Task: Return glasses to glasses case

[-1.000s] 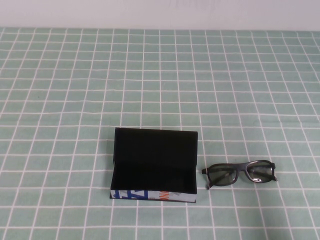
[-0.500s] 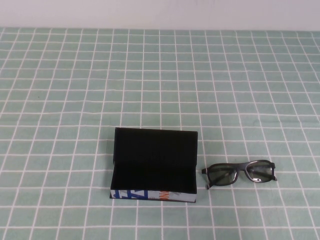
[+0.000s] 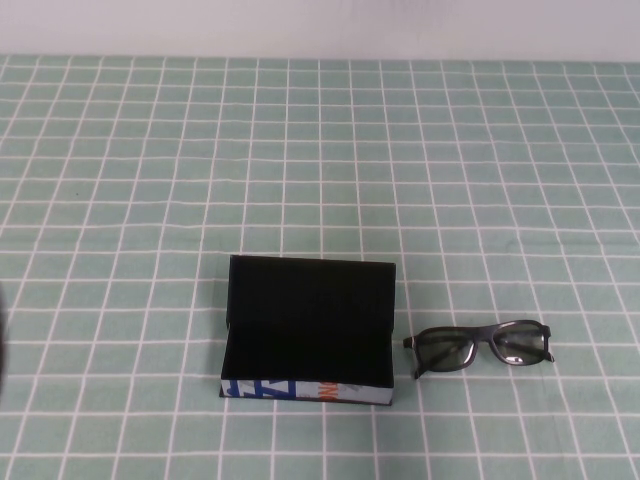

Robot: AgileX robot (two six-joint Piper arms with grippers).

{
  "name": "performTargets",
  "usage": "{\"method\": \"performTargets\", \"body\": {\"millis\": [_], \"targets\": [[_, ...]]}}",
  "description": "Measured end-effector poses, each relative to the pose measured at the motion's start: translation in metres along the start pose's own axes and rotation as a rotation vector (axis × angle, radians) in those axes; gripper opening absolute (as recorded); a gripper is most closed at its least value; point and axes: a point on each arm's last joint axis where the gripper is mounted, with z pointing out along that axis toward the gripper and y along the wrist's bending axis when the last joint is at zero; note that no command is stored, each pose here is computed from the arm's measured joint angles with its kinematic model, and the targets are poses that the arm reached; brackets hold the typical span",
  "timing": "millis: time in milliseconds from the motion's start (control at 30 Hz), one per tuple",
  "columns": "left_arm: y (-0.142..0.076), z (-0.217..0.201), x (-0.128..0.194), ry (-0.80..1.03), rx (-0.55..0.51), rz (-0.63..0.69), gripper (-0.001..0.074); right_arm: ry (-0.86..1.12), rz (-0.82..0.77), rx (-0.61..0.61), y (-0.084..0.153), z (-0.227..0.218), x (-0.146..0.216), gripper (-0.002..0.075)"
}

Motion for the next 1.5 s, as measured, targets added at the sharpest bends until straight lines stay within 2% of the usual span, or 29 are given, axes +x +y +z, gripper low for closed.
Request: {"method": "performTargets", "body": {"millis": [100,233,467,633,767,1033,1133,1300,1400,1500], "targets": [[0.002,0.018,0.01,0.102,-0.02,0.006,-0.0002,0.249,-0.086,0.13,-0.012,0.025,0.025,-0.0013],[0.005,0.034,0.023,0.215,-0.04,0.002,-0.0002,0.475,-0.179,0.216,-0.022,0.046,0.048,-0.0013],[0.009,0.056,0.06,0.559,-0.081,-0.045,-0.0002,0.555,-0.168,0.119,-0.009,0.059,0.062,-0.0013],[0.009,0.066,0.084,0.779,-0.055,-0.008,-0.0002,0.746,-0.341,-0.028,0.008,0.08,0.088,-0.0013],[0.002,0.072,0.095,0.869,0.053,0.024,-0.0002,0.952,-0.525,-0.191,0.031,0.102,0.108,-0.0013],[-0.018,0.073,0.096,0.873,0.315,0.014,-0.0002,1.3,-0.864,-0.545,0.078,0.151,0.153,-0.0013],[-0.022,0.072,0.095,0.866,0.367,0.012,-0.0002,1.372,-0.96,-0.695,0.087,0.166,0.177,-0.0013],[-0.023,0.071,0.095,0.867,0.386,0.03,-0.0002,1.453,-1.075,-0.861,0.092,0.179,0.217,-0.0009],[-0.023,0.071,0.095,0.872,0.39,0.032,-0.0002,1.455,-1.146,-0.95,0.097,0.181,0.233,0.0035],[-0.023,0.071,0.096,0.874,0.392,0.033,-0.0002,1.415,-1.211,-0.989,0.104,0.18,0.242,0.0171]]}}
